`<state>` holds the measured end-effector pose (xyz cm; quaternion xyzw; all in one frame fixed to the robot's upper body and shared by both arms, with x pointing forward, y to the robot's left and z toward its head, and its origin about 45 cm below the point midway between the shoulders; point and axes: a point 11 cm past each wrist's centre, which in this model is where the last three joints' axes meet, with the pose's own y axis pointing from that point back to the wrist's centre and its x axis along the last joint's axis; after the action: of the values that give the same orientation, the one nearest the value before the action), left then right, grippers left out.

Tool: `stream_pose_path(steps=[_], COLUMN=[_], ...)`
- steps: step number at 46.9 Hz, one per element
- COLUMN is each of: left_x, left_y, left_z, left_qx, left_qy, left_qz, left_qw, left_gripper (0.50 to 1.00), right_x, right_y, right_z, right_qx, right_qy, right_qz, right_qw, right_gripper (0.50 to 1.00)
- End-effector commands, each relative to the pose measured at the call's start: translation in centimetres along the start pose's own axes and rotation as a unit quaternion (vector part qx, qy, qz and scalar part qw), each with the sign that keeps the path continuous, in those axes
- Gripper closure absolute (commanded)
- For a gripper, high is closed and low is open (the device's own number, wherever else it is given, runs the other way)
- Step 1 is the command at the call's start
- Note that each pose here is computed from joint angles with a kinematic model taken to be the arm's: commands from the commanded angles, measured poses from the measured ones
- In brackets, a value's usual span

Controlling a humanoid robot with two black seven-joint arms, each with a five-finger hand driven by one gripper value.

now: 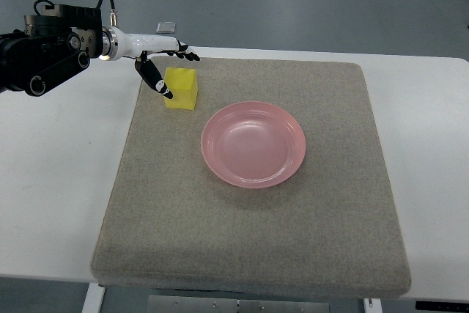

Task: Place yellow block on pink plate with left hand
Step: 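Close the left hand fingers around the yellow cube and lift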

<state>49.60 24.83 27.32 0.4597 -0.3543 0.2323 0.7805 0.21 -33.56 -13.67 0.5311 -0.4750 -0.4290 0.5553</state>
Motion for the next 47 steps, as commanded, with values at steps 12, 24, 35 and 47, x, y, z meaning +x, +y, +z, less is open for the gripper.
stream_pose_path(steps=[12,24,35,47], left_x=[-1.6,-1.9,-1.8,-1.4], left_y=[-1.0,-1.0,-1.0,-1.1], left_z=[0.2,-0.7,-0.8,-0.6], left_qx=[-0.005,0.008,0.009,0.007], left_qy=[0.007,0.007,0.002,-0.005], left_qz=[-0.008,-0.003,0.007,0.025], left_qw=[1.000,1.000,1.000,1.000], left_gripper=[0.557,0.613,0.846,1.000], right_x=[0.0,0.0,0.0,0.0], right_y=[0.0,0.0,0.0,0.0], right_z=[0.0,0.0,0.0,0.0], right_qx=[0.001,0.000,0.001,0.000], right_qy=[0.000,0.000,0.000,0.000], right_qz=[0.000,0.000,0.000,0.000], right_qw=[1.000,1.000,1.000,1.000], right_gripper=[0.576,0.576,0.576,0.576])
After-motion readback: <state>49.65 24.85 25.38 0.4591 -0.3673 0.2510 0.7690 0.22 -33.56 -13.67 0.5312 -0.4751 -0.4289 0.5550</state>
